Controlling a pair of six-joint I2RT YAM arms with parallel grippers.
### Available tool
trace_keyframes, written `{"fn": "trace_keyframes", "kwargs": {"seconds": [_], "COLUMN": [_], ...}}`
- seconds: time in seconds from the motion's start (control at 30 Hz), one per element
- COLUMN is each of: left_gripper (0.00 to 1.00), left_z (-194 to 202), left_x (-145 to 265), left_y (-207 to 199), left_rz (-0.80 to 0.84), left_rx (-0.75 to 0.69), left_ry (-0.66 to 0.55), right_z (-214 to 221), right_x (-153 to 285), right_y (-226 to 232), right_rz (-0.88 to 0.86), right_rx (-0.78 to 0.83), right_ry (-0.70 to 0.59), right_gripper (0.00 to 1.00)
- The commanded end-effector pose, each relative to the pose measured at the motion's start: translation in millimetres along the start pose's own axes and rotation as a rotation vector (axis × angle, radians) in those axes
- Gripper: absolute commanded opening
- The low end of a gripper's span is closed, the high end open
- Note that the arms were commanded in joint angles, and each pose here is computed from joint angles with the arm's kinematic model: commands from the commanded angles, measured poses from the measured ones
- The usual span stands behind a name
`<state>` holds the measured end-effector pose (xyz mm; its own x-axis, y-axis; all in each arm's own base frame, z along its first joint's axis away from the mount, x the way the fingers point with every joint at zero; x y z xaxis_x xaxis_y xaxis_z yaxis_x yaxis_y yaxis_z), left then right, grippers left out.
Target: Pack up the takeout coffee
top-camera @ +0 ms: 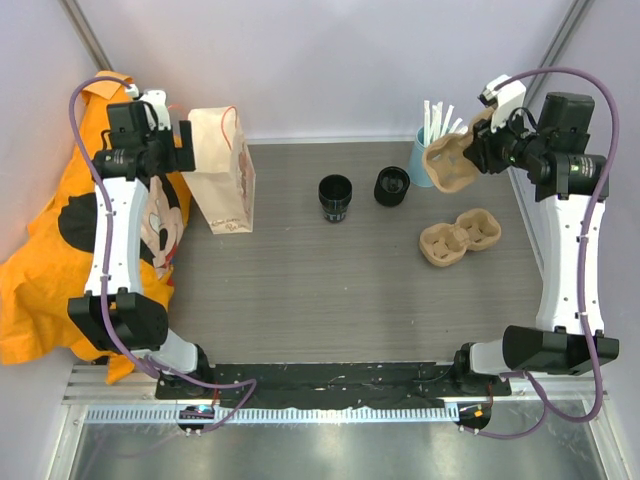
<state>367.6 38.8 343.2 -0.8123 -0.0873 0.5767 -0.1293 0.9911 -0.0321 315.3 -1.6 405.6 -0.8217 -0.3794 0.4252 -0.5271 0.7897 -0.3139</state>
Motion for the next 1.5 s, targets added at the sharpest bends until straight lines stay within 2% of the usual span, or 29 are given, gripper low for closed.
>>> {"fn": "trace_keyframes", "kwargs": {"seconds": [0.0,0.4,0.87,1.03,1.27,1.47], "left_gripper": [0.91,0.84,0.76,0.68,0.51,0.50], "left_z": [-23,-13,-7,-3,-5,-12], "left_x": [14,-10,-29,-37,-42,-45], "left_y": [-16,-9,-8,-11,-13,-8], "left_rz": [0.145,0.169,0.217,0.249,0.266,0.229], "left_rx": [0.049,0.132,0.166,0.185,0.194,0.176], "left_ry": [-0.126,-0.098,-0.074,-0.056,-0.055,-0.090], "right_z": [-16,-29,-39,-42,-47,-47], "right_x": [9,13,15,13,10,3], "right_y": [-1,-2,0,3,8,16], "right_rz": [0.002,-0.009,-0.018,-0.026,-0.037,-0.065], "right_rx": [0.007,0.015,0.016,0.024,0.036,0.042], "right_ry": [-0.052,-0.090,-0.120,-0.126,-0.130,-0.124], "right_gripper": [0.32,0.32,0.32,0.32,0.32,0.32]}}
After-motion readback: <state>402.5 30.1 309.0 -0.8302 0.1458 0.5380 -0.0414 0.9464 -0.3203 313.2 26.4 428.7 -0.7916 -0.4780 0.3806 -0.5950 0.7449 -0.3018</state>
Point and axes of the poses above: each gripper's point midway between its finger pads, its own x axis back along the fingers, its own y axis along the line the jaws close on, z = x × y, the point moved 6 cm from there along x, back along the fingers, and after that the axes turned 7 degrees about x, right-handed, at the moved point
